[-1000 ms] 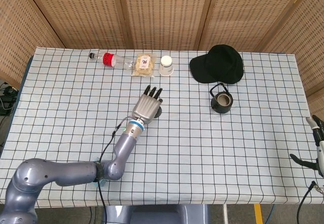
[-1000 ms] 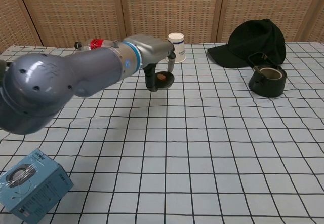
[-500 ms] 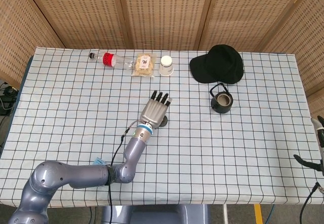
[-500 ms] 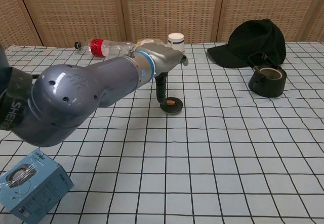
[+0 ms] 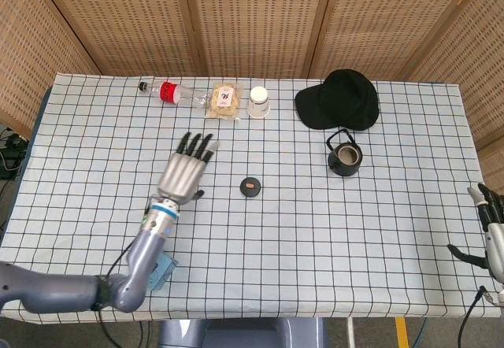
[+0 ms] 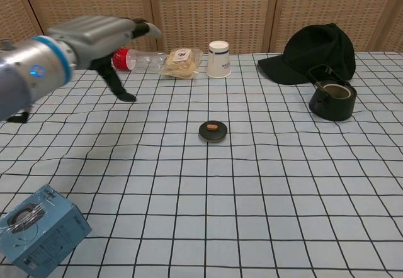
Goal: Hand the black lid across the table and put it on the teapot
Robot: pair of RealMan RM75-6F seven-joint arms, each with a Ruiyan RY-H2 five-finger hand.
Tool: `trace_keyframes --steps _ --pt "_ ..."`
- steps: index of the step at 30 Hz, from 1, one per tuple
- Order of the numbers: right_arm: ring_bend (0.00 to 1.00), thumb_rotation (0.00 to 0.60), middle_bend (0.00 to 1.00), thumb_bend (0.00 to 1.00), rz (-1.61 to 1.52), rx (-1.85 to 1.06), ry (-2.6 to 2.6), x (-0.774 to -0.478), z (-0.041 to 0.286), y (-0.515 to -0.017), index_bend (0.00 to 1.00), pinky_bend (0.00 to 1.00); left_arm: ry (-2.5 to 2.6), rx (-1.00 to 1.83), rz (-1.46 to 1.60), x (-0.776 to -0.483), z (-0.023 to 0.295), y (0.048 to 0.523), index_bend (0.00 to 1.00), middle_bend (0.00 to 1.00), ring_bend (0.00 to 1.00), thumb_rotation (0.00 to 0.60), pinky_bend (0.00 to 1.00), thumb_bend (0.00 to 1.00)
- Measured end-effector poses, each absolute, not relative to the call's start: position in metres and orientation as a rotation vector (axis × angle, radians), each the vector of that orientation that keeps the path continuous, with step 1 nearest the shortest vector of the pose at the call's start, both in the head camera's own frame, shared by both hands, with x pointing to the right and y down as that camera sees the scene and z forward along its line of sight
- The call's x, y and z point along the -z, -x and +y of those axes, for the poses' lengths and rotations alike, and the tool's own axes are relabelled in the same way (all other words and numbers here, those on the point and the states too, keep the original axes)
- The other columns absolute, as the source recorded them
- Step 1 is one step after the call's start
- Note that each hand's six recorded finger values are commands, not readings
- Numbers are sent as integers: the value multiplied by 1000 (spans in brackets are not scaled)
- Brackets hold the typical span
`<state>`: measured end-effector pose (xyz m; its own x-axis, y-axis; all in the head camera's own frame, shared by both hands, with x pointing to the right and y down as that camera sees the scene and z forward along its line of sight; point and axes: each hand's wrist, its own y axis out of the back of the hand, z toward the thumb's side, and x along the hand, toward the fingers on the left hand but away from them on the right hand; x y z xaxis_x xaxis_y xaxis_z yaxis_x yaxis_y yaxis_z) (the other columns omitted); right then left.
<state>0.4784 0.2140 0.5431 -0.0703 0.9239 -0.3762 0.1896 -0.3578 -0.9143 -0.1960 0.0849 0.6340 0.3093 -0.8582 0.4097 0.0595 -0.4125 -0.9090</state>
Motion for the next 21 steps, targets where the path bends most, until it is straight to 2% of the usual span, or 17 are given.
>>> trace_keyframes --steps 5,11,16,21 --pt "0 600 0 134 -1159 -1493 1567 -551 216 -467 31 0 1580 1343 913 -612 118 303 0 0 0 600 0 92" --pt "0 600 0 133 -1099 -1504 1572 -561 220 -454 31 0 1527 1467 1021 -592 165 394 0 0 0 600 0 92" --pt "0 600 0 133 -1075 -1497 1594 -567 222 -444 31 0 1539 1512 1088 -578 206 433 0 0 0 600 0 92" --pt "0 600 0 133 -1092 -1471 1604 -568 220 -434 38 0 1551 1496 1099 -568 214 445 0 0 0 600 0 93"
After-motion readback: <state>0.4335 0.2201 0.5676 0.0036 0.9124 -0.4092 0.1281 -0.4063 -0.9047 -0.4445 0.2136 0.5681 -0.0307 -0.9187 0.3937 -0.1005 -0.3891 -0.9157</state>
